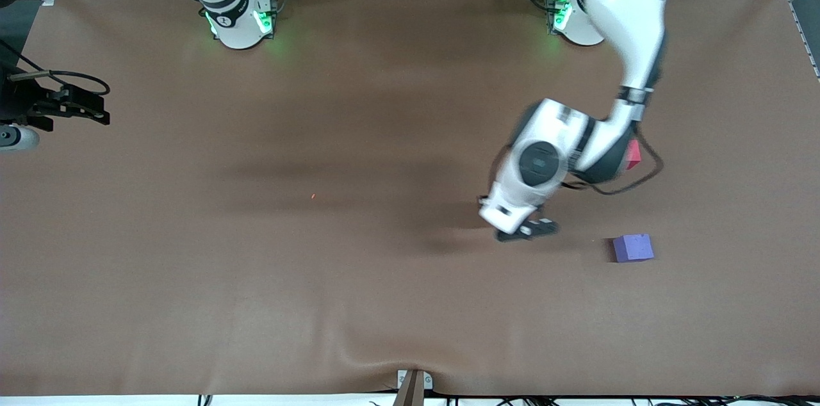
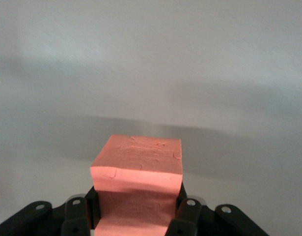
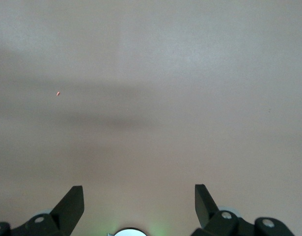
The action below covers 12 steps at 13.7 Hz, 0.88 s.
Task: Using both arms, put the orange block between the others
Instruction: 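Carry the orange cube with the left gripper toward the pink cube, then lower the orange cube between the pink and purple cubes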
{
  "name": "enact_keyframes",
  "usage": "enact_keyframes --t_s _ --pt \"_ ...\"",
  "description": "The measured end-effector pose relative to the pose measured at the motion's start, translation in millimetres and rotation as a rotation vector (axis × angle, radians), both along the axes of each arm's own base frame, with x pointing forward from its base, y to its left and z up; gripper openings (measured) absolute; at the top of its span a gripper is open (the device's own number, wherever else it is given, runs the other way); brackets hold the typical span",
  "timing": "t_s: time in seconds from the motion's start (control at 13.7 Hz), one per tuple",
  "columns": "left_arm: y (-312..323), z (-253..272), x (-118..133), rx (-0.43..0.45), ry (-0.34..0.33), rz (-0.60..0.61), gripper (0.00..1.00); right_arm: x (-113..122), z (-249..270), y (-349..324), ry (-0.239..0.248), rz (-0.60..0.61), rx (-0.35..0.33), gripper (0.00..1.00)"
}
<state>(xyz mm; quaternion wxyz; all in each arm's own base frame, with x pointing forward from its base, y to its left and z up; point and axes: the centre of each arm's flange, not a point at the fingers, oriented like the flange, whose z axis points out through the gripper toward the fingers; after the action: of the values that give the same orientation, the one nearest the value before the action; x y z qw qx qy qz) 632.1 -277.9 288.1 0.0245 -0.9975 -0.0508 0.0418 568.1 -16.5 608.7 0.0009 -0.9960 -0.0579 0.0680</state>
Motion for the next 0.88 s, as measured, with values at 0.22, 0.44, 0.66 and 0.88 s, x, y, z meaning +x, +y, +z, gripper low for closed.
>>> enact_keyframes --t_s 0.22,0.44,0.66,0.88 --pt "107 1 22 -0.013 0.029 -0.079 0.56 0 0 0 0.000 0.000 0.000 1.00" --pt "199 -3 17 -0.009 0.065 -0.112 0.56 0 0 0 0.000 0.000 0.000 1.00" --pt "262 -21 6 -0.003 0.032 -0.139 0.56 0 0 0 0.000 0.000 0.000 1.00" --pt "280 -46 -8 -0.011 0.028 -0.142 0.56 0 0 0 0.000 0.000 0.000 1.00"
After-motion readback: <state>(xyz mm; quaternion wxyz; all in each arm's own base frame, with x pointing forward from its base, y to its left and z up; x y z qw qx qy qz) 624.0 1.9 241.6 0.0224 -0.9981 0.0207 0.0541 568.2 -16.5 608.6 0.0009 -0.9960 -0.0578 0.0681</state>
